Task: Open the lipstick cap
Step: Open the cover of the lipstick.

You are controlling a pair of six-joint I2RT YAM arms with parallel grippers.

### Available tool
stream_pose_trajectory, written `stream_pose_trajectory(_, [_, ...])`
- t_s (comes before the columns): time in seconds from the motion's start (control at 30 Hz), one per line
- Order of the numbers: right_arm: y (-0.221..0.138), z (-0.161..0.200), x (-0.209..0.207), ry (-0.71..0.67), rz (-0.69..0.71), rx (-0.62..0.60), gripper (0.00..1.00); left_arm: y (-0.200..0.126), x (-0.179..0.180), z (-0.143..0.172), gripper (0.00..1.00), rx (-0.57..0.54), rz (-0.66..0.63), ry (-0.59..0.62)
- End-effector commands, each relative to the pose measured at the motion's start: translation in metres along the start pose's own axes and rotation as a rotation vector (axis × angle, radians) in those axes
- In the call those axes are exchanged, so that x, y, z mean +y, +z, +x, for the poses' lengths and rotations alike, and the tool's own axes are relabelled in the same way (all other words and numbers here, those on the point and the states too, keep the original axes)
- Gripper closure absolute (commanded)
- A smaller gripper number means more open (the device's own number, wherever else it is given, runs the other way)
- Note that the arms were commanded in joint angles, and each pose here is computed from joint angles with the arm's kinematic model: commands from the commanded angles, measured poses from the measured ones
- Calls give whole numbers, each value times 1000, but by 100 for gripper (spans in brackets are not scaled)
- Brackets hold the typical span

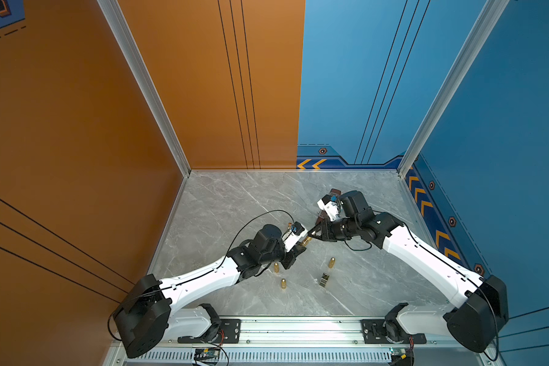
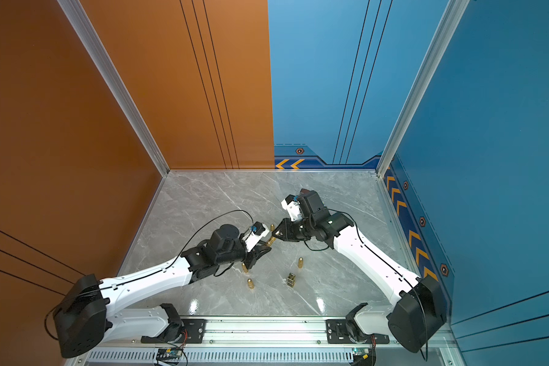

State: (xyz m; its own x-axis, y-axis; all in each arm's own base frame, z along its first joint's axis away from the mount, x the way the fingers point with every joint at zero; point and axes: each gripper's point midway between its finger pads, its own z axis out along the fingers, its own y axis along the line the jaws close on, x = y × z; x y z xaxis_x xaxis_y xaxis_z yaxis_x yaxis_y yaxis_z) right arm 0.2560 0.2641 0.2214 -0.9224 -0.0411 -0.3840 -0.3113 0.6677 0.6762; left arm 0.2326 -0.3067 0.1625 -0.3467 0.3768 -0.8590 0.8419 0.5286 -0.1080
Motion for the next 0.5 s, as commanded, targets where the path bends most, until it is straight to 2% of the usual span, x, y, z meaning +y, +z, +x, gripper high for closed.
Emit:
stream_pose_trajectory(0.0, [-11, -3, 2, -1, 3, -36, 81, -4, 4, 17, 100, 58, -30, -15])
stream_pose_trajectory(0.2, [-13, -5, -10, -5, 55, -48, 81, -9, 8, 13, 100, 40, -56, -14])
stream_pose_trajectory(0.47, [8, -12, -70, -3, 335, -51, 81, -23, 29, 18, 100, 21, -178, -33])
